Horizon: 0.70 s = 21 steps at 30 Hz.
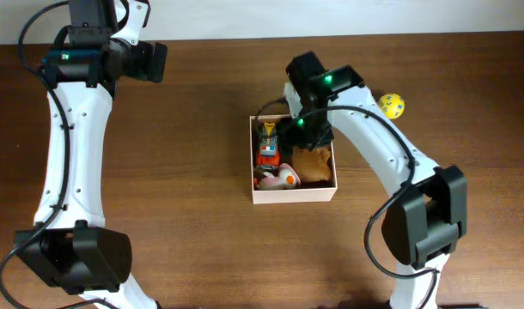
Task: Pack container
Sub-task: 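Open the right gripper to release the teddy bear and raise it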
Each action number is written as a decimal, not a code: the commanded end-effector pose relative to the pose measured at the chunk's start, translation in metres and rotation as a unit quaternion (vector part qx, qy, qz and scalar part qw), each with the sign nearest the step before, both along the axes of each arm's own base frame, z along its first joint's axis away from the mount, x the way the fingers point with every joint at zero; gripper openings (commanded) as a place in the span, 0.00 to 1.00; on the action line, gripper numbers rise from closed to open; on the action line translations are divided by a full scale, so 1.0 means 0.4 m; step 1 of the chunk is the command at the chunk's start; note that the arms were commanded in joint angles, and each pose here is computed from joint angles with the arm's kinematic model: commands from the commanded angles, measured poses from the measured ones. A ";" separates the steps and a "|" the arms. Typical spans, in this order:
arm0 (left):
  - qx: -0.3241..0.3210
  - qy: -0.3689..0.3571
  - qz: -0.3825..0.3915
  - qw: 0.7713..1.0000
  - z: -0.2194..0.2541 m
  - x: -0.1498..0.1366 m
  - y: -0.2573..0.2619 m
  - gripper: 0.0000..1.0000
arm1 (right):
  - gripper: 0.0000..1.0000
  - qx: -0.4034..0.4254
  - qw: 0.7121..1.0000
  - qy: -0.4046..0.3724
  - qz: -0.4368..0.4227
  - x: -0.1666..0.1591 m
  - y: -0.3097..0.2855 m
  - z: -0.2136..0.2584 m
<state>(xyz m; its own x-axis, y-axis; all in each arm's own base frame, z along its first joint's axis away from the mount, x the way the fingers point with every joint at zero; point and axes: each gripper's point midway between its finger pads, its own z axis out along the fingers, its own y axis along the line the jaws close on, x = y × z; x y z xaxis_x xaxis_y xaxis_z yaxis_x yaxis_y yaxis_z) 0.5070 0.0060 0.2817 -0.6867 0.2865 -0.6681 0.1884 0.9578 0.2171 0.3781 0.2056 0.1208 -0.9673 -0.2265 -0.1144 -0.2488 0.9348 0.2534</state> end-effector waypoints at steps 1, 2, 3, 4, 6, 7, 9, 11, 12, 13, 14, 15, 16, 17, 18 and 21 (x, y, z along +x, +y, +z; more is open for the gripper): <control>-0.003 -0.013 0.004 1.000 0.025 0.002 -0.002 0.99 | 0.63 0.004 0.998 -0.063 -0.008 0.060 -0.009 0.084; -0.003 -0.012 0.004 1.000 0.025 0.001 -0.002 0.99 | 0.63 0.002 0.998 -0.066 -0.009 0.064 -0.013 0.086; -0.002 -0.013 0.004 1.000 0.025 0.002 -0.001 0.99 | 0.63 -0.003 0.998 -0.069 -0.013 0.070 -0.021 0.086; -0.003 -0.013 0.004 1.000 0.025 0.002 -0.002 0.99 | 0.63 -0.008 0.997 -0.071 -0.014 0.072 -0.026 0.084; -0.002 -0.013 0.004 1.000 0.025 0.002 -0.001 0.99 | 0.63 -0.029 0.996 -0.082 -0.016 0.086 -0.042 0.076; -0.003 -0.013 0.004 1.000 0.025 0.002 -0.002 0.99 | 0.63 -0.031 0.996 -0.087 -0.013 0.091 -0.044 0.075; -0.003 -0.013 0.004 1.000 0.025 0.002 -0.002 0.99 | 0.63 -0.031 0.995 -0.100 -0.004 0.106 -0.039 0.073; -0.003 -0.013 0.004 1.000 0.025 0.002 -0.002 0.99 | 0.63 -0.028 0.994 -0.108 -0.004 0.118 -0.034 0.069; -0.003 -0.013 0.004 1.000 0.025 0.002 -0.002 0.99 | 0.63 -0.027 0.994 -0.110 -0.004 0.123 -0.033 0.065; -0.002 -0.012 0.004 1.000 0.025 0.001 -0.001 0.99 | 0.63 -0.028 0.993 -0.111 -0.005 0.126 -0.032 0.062; -0.003 -0.013 0.004 1.000 0.025 0.002 -0.002 0.99 | 0.63 -0.032 0.993 -0.111 -0.005 0.128 -0.034 0.056; -0.003 -0.013 0.004 1.000 0.025 0.002 -0.002 0.99 | 0.63 -0.040 0.993 -0.109 -0.007 0.132 -0.040 0.046; -0.002 -0.013 0.004 1.000 0.025 0.002 -0.001 0.99 | 0.63 -0.045 0.993 -0.109 -0.008 0.133 -0.043 0.042; -0.003 -0.013 0.004 1.000 0.025 0.002 -0.002 0.99 | 0.63 -0.050 0.993 -0.106 -0.006 0.132 -0.047 0.031; -0.003 -0.013 0.004 1.000 0.025 0.002 -0.002 0.99 | 0.63 -0.053 0.993 -0.102 -0.002 0.131 -0.048 0.020; -0.002 -0.013 0.004 1.000 0.025 0.002 -0.001 0.99 | 0.63 -0.059 0.994 -0.091 0.005 0.126 -0.050 -0.004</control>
